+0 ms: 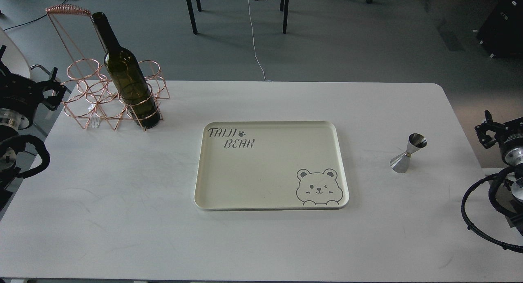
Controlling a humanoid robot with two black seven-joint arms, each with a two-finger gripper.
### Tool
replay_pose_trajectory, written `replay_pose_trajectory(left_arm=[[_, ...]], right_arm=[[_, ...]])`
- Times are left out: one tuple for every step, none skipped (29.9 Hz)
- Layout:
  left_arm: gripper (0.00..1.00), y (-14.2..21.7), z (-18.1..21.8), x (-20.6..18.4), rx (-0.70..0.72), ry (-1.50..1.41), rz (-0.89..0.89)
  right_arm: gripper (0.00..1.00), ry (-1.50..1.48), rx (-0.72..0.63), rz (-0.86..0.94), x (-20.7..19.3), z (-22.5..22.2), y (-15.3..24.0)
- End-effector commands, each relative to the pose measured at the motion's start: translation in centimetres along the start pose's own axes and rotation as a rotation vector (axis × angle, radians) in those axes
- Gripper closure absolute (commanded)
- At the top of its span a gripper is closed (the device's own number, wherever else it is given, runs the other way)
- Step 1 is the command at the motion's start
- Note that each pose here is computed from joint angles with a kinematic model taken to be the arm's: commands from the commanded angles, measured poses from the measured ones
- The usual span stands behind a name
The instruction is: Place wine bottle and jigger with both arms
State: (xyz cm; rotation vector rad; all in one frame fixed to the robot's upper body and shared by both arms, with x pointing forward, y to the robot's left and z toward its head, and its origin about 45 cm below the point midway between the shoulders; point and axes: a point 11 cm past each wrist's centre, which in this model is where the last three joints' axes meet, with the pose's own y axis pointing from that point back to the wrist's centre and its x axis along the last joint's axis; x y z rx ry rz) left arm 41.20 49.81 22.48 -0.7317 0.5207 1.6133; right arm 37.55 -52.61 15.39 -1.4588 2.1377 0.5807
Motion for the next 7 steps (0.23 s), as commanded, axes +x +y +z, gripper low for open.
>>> replay_pose_trajectory(left_arm=[[0.01, 0.06, -0.23, 0.03, 0.01, -0.011, -0.001], [0.01, 0.08, -0.3, 0.05, 0.014, -0.013, -0.001], [0.01, 0.09, -0.37, 0.06, 0.017, -0.016, -0.001], [0.01, 0.11, -0.35, 0.09, 0.019, -0.019, -0.001], [0.01, 0.11, -0.36, 0.09, 0.02, -0.02, -0.001], [0.01, 0.16, -0.39, 0.14, 0.021, -0.021, 0.0], [0.01, 0.17, -0.25, 0.17, 0.021, -0.026, 0.0]], right_arm=[[0.01, 0.011, 0.002, -0.005, -0.07, -0.39, -0.11], [0.01, 0.02, -0.005, -0.008, -0.07, -0.26, -0.08], [0.01, 0.03, -0.012, -0.012, -0.14, -0.15, -0.08], [0.0, 0.034, -0.013, -0.014, -0.21, -0.13, -0.11], [0.01, 0.038, -0.012, -0.015, -0.23, -0.17, -0.13], [0.0, 0.039, -0.009, -0.015, -0.23, -0.19, -0.13], [0.01, 0.04, -0.009, -0.016, -0.23, -0.19, -0.13]])
